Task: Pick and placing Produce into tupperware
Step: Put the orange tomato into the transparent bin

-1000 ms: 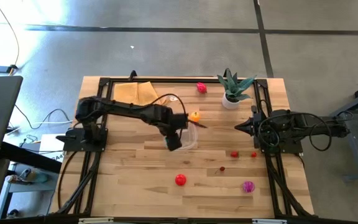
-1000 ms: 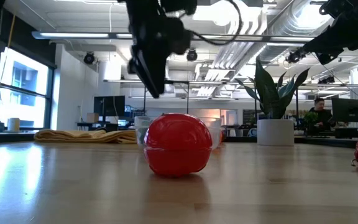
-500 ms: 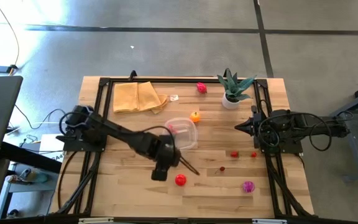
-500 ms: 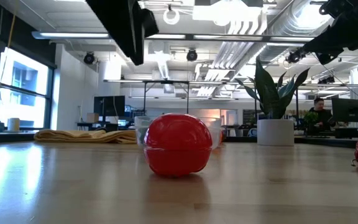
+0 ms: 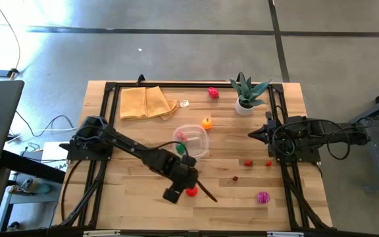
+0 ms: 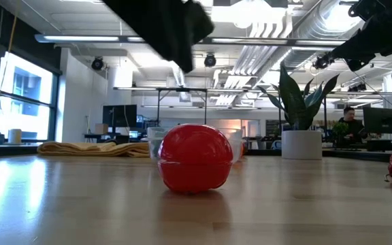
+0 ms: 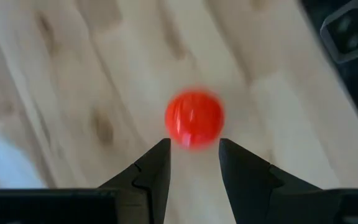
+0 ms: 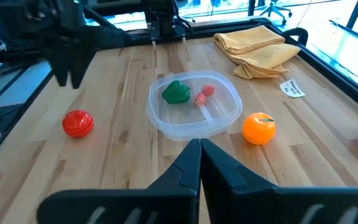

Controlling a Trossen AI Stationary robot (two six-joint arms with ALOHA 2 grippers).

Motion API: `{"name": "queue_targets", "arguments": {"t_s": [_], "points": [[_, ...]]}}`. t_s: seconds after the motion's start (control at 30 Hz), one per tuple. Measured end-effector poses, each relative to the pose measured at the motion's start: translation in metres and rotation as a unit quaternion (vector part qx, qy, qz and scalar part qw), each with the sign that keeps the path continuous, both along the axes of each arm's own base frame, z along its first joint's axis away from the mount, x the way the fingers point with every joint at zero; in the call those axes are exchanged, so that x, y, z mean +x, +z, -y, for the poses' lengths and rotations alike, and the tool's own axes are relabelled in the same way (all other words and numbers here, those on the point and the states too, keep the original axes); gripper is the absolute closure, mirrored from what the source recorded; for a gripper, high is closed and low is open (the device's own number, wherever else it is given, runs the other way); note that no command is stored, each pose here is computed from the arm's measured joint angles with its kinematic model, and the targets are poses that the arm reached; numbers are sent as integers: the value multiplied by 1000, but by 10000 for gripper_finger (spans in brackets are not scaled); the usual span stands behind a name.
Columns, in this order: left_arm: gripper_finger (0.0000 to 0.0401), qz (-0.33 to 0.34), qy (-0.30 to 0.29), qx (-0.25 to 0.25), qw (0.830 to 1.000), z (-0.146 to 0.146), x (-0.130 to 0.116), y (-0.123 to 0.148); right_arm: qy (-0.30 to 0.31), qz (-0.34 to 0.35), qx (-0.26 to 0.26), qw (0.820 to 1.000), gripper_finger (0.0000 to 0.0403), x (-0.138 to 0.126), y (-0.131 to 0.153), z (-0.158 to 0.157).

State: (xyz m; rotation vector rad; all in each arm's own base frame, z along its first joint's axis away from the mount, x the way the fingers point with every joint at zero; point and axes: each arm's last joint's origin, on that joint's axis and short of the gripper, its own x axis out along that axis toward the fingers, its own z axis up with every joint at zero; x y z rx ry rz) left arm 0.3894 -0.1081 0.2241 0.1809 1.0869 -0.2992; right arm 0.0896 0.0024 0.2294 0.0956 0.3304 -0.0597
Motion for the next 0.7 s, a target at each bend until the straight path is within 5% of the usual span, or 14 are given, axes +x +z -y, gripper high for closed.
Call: {"name": "queue_targets", "arguments": {"t_s": [0.7], "points": [[277, -15, 3, 0, 1000, 2, 7, -18, -1, -8, 3, 1000, 402, 2, -1, 0]]}}
